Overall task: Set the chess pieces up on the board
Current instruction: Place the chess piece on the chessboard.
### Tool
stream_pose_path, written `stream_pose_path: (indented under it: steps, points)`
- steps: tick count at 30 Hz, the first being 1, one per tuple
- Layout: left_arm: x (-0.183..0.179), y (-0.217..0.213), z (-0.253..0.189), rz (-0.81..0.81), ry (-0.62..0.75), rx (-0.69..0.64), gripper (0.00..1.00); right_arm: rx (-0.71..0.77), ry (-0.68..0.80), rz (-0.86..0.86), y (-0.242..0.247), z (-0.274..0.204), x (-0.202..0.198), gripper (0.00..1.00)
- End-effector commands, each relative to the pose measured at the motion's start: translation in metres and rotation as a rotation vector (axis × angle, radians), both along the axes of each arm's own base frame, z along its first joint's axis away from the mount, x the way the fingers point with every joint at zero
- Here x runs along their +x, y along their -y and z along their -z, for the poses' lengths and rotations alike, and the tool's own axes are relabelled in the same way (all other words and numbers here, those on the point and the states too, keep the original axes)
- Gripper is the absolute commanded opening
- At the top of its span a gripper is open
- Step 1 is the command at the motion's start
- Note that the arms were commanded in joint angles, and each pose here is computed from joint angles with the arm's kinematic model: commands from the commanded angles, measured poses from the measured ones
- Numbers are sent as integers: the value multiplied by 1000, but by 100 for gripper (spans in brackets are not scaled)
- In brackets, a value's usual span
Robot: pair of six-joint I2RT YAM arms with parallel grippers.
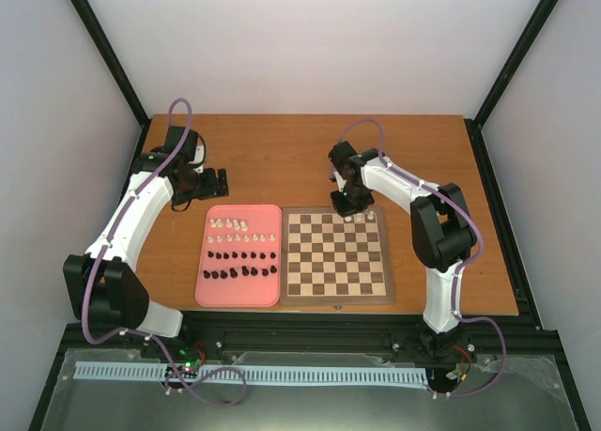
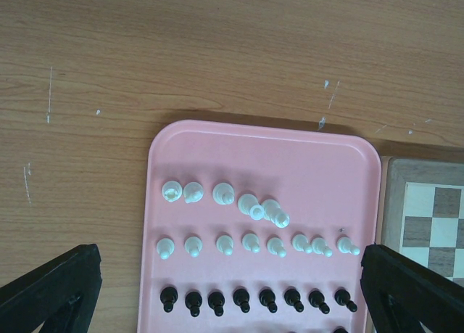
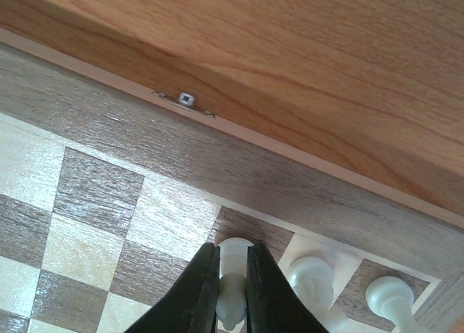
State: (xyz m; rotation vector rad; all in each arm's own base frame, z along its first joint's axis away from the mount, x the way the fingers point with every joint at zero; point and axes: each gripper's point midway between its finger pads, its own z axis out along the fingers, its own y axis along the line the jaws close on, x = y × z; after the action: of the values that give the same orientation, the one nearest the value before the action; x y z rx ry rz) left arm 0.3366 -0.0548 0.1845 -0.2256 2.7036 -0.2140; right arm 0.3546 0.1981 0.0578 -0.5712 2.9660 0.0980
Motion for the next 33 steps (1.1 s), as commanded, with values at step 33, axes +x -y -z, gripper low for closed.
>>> stream_pose_path:
  steps: [33]
  points:
    - [6,2,-4,-3,21,-16,100,-46,51,21,15,-5,7,24]
